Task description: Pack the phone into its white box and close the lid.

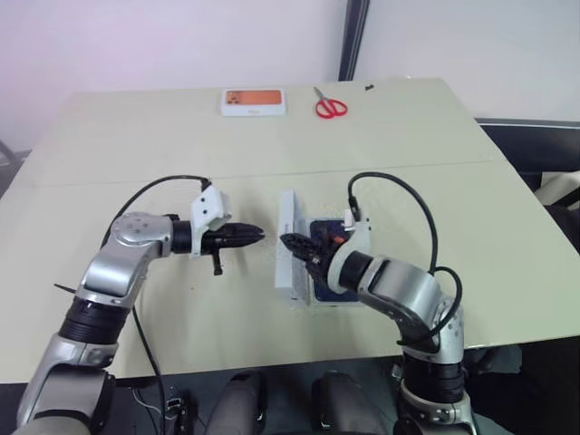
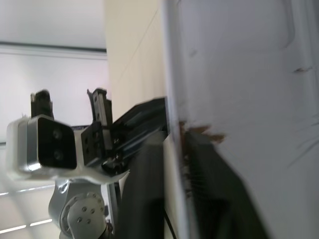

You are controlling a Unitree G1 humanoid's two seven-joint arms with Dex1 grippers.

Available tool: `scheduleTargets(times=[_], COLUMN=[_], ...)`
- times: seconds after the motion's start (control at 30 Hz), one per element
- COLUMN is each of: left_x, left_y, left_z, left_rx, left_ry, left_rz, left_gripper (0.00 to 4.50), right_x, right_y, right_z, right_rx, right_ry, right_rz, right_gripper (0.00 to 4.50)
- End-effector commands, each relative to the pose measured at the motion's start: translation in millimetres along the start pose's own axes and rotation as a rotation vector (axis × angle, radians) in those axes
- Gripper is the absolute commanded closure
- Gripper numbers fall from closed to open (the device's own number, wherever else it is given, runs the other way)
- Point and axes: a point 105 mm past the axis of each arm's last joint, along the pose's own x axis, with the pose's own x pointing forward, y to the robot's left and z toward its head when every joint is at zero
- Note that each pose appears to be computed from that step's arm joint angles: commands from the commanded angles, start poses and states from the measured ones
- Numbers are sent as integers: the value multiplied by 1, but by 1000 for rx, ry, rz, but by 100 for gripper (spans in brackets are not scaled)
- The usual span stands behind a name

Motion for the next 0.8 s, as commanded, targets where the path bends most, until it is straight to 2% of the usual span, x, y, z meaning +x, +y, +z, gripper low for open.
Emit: scheduleTargets(times=[0.03, 0.13, 0.27, 0.4, 0.67, 0.77, 0.8], left_x=[10, 22, 37, 54, 77, 72, 70], left_y=[-5, -8, -13, -20, -27, -22, -20], left_z=[13, 14, 19, 34, 42, 46, 48], left_rx=[61, 78, 106, 120, 185, 164, 157], left_ry=[-27, -28, -36, -80, -60, -85, -93], left_rz=[-30, -47, -75, -123, -177, -147, -138], left_gripper=[407, 407, 407, 407, 407, 407, 407], right_x=[-7, -15, -31, -45, -55, -59, -60], right_y=[8, 9, 5, -3, -29, -33, -34], right_z=[9, 32, 73, 103, 135, 146, 148], right_rx=[-72, -245, -407, -577, -819, -966, -1009], right_ry=[-9, -3, -8, -16, -62, -74, -71], right_rz=[67, 88, 20, -93, -282, -342, -358], right_gripper=[159, 4, 4, 4, 4, 89, 141])
